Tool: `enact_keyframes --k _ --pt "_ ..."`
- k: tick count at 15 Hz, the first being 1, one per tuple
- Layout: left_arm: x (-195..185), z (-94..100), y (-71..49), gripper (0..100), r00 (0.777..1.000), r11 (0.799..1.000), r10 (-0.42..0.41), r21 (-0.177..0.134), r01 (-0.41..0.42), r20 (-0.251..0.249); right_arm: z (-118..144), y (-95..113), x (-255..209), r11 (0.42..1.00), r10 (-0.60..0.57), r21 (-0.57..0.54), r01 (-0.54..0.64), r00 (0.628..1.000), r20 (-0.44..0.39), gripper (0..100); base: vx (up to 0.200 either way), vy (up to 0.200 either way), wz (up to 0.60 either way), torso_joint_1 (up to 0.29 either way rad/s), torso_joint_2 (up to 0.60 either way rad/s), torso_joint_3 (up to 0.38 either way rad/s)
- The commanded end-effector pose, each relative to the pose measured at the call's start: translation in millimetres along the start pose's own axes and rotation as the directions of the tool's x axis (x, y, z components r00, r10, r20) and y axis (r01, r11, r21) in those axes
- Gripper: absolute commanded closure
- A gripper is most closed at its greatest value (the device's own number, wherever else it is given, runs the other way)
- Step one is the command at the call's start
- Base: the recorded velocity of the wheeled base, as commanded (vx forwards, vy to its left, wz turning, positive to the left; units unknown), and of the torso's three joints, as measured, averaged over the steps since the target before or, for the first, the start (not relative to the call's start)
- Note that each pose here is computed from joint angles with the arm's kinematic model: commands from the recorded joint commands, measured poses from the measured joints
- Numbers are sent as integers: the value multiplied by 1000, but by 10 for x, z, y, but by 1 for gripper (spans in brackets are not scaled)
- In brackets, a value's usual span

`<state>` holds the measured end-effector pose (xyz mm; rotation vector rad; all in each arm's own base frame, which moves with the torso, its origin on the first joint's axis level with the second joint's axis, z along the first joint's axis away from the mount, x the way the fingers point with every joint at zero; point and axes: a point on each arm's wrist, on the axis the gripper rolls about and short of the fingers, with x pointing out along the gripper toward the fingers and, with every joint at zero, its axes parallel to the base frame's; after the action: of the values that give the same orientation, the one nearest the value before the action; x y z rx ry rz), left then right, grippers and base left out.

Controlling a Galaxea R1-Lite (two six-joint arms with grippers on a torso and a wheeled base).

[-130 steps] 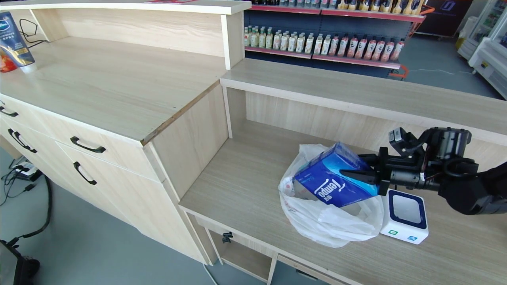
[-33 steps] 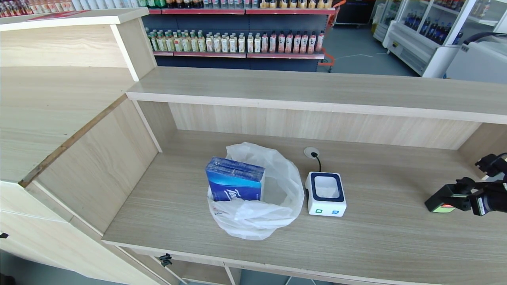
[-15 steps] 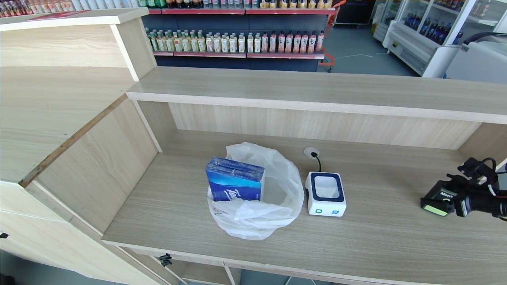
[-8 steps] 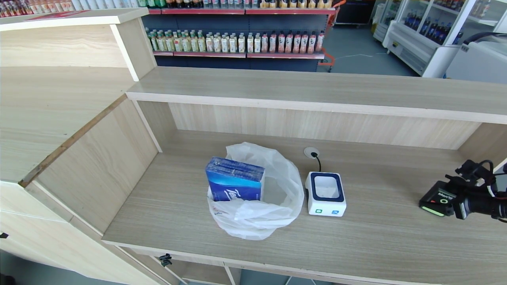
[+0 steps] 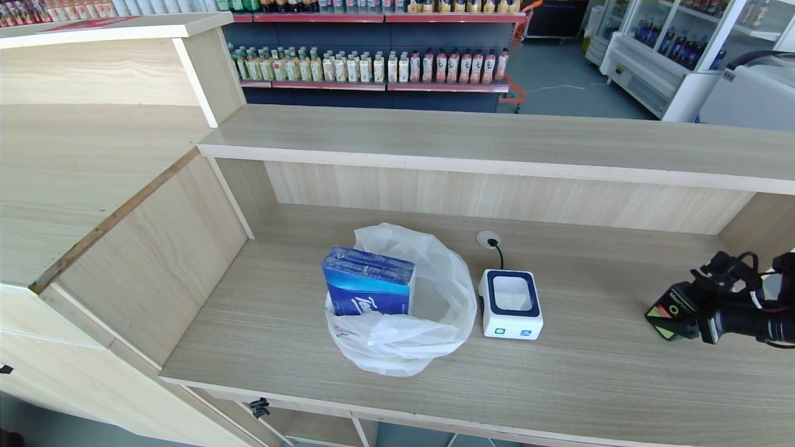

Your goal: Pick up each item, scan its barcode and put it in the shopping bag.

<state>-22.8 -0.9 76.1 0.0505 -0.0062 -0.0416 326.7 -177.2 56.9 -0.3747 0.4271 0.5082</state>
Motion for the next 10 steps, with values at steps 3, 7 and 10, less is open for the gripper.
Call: enact_keyframes --k 3,7,10 --pt "0 1 0 0 1000 1000 0 0 0 1 2 8 25 1000 6 -2 -6 1000 1 100 0 0 0 0 0 0" --pt "0 1 0 0 1000 1000 0 0 0 1 3 2 28 1000 5 -5 -5 1000 4 100 0 0 0 0 0 0" --pt "0 1 0 0 1000 1000 0 0 0 1 19 -5 36 1000 3 -17 -3 1000 8 100 0 0 0 0 0 0"
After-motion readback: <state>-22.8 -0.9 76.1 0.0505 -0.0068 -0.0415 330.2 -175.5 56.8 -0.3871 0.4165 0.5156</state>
